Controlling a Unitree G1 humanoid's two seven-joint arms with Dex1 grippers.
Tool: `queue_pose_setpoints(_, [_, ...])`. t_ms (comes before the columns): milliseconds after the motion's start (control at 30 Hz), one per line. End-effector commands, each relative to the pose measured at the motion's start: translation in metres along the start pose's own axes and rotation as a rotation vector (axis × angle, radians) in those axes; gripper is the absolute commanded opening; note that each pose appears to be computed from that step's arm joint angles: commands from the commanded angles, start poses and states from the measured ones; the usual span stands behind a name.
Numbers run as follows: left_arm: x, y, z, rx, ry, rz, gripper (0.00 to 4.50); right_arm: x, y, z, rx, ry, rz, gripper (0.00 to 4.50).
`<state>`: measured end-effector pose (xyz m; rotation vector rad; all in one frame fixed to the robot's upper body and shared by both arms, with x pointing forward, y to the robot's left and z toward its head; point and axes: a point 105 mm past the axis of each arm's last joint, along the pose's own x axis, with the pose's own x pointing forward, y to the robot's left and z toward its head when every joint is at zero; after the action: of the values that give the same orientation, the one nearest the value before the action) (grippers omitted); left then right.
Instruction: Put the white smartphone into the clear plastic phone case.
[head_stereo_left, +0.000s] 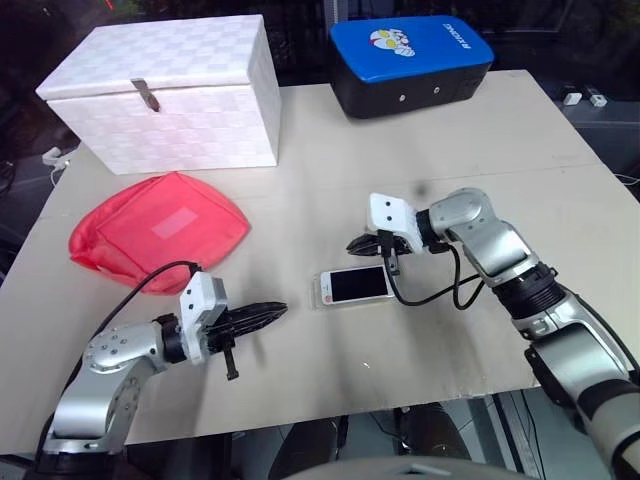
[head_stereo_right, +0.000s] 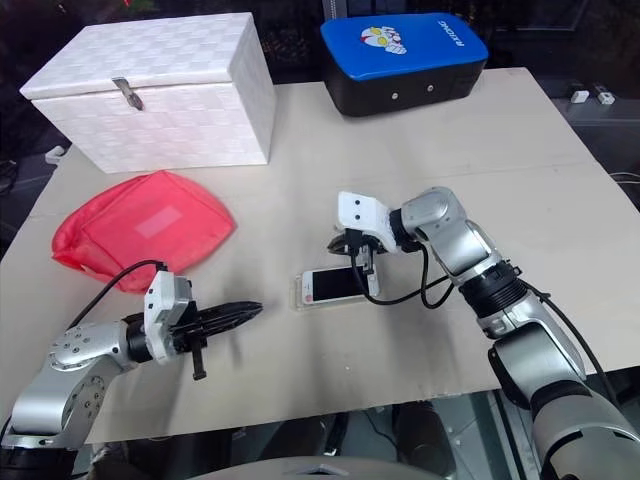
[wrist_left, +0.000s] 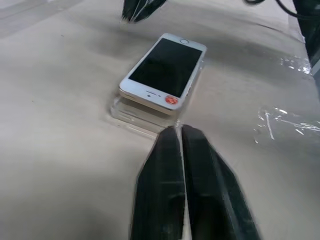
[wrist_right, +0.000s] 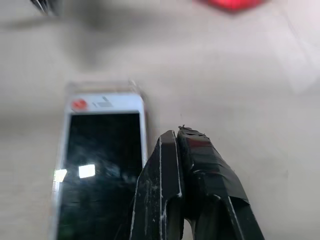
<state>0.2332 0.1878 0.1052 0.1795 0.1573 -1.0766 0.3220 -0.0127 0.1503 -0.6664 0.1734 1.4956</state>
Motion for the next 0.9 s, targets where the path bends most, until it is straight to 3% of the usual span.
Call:
queue_pose_setpoints(33, [0.009, 0.004, 0.001, 0.010, 0.004, 0.009, 0.05, 0.013, 0.017, -0.002, 0.006, -0.009, 0.033, 0.00])
queue_pose_setpoints(233, [0.025, 0.012, -0.003, -0.008, 0.049, 0.043, 0.05, 0.040, 0.033, -0.039, 0.061, 0.100, 0.038, 0.00])
queue_pose_setpoints(633, [0.026, 0.028, -0.026, -0.032, 0.143, 0.110, 0.05, 0.050, 0.062, -0.101, 0.187, 0.306, 0.089, 0.00])
queue_pose_setpoints(900, [0.037, 0.033, -0.026, -0.064, 0.120, 0.123, 0.05, 0.055, 0.064, -0.102, 0.342, 0.260, 0.085, 0.00])
